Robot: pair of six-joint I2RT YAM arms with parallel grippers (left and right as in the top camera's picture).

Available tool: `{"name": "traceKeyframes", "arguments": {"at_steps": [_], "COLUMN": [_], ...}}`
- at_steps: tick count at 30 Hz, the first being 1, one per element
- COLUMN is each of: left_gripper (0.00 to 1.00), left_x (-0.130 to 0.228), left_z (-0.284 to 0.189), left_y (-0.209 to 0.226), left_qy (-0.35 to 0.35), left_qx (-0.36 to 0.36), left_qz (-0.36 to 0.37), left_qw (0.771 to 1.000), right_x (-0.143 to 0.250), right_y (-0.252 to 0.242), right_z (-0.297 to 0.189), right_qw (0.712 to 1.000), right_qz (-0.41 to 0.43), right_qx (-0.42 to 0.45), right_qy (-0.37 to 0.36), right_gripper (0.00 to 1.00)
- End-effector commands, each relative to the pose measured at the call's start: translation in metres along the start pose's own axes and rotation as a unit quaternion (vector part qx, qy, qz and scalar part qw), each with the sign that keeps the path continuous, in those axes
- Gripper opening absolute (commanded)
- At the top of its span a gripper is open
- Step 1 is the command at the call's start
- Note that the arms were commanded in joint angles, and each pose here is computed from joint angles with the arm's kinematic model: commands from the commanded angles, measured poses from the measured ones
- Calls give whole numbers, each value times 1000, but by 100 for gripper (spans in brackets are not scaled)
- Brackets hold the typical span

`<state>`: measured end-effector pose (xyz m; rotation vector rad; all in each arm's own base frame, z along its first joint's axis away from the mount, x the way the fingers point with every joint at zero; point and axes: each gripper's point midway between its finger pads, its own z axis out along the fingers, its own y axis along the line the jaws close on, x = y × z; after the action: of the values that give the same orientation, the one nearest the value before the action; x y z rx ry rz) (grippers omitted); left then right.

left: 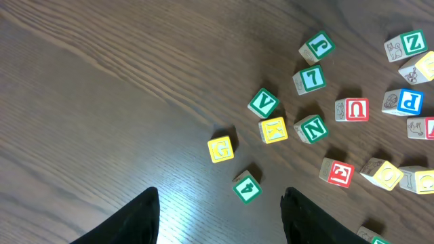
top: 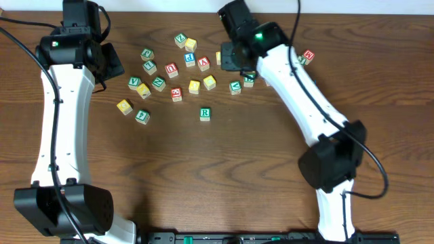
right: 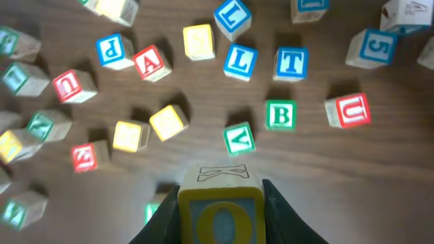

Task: Spell out ROBOT
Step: 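Lift the yellow O block and carry it beside the R block, then lower the O block right of the R block and open the right gripper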

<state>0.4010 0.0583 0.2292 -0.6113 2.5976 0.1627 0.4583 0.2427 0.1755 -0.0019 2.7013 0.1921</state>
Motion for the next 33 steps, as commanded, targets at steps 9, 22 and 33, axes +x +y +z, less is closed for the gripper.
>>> {"name": "traceKeyframes", "arguments": {"at_steps": [9, 22, 33], "left_gripper": [57, 57, 57], "left_x": [-2, -2, -2], "left_z": [2, 2, 3], "left_y": [2, 2, 2], "left_qy": [0, 0, 0], "left_qx": [-7, -7, -7], "left_qz": [2, 2, 1], "left_qw": [1000, 1000, 1000], "right_x": [82, 139, 140], "right_y": [15, 26, 24], "right_z": [39, 93, 114], "right_qw": [992, 990, 994], "right_qz": [-49, -39, -22], "right_qx": [12, 17, 19], "right_qy": [119, 137, 105], "right_gripper": [15, 13, 16]}}
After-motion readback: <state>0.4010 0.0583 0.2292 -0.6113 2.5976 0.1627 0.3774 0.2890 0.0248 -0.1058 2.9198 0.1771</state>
